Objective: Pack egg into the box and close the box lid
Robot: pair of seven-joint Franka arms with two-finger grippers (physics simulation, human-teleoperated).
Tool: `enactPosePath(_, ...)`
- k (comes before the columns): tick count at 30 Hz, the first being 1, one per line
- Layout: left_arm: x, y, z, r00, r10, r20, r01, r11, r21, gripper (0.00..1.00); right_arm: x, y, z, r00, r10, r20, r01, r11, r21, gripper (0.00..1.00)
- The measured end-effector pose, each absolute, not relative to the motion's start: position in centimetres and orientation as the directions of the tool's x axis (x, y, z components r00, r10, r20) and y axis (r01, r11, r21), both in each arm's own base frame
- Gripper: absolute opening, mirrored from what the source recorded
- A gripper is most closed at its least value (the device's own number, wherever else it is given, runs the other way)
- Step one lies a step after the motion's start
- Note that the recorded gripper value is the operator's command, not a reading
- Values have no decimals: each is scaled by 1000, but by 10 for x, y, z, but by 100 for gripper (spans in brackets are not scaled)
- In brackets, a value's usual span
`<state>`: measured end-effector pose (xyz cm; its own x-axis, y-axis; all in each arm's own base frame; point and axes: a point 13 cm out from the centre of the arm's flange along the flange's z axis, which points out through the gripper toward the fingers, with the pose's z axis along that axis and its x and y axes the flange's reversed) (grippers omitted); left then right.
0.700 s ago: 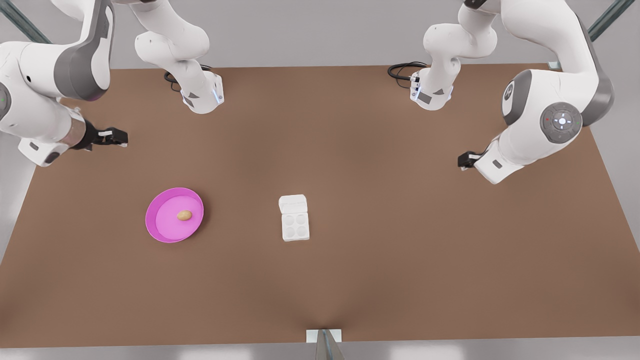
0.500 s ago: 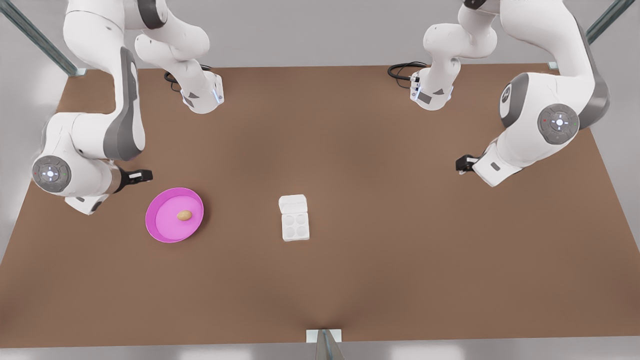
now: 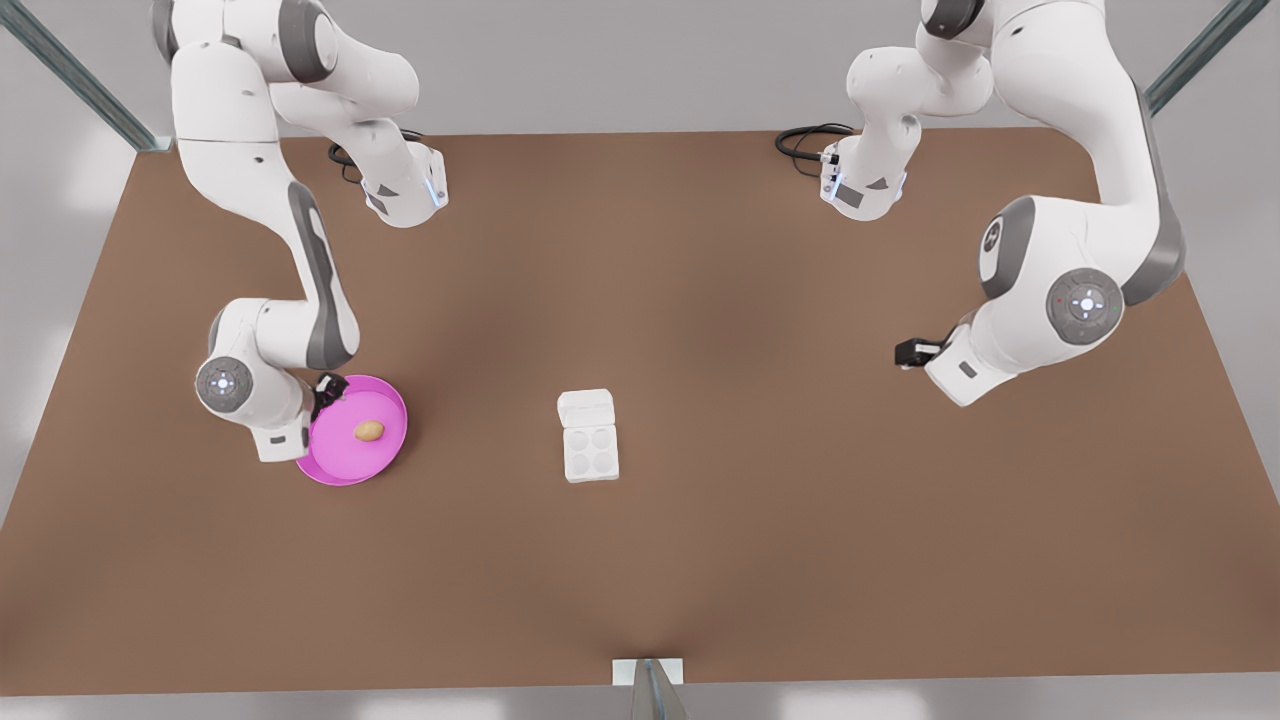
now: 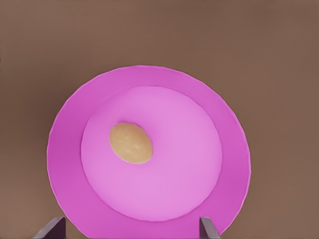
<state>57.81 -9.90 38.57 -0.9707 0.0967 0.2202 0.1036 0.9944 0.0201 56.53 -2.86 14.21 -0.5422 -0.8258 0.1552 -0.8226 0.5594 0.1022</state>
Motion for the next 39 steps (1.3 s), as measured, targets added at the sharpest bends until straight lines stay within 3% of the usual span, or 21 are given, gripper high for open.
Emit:
enactPosePath(9,579,-97,383,-970,93,226,100,995,21,100,549,8,95,-211,-978,-1,-969,209,130,100)
enactPosePath(19,579,-97,378,-968,92,234,100,995,24,100,553,3,70,78,-996,-36,-993,-81,88,100)
enactPosePath(29,580,-95,375,-967,91,237,101,994,30,100,548,-5,48,245,-968,-46,-964,-248,90,100)
enactPosePath(39,580,-95,376,-967,91,236,101,994,30,100,551,-7,37,319,-946,-51,-944,-322,65,99)
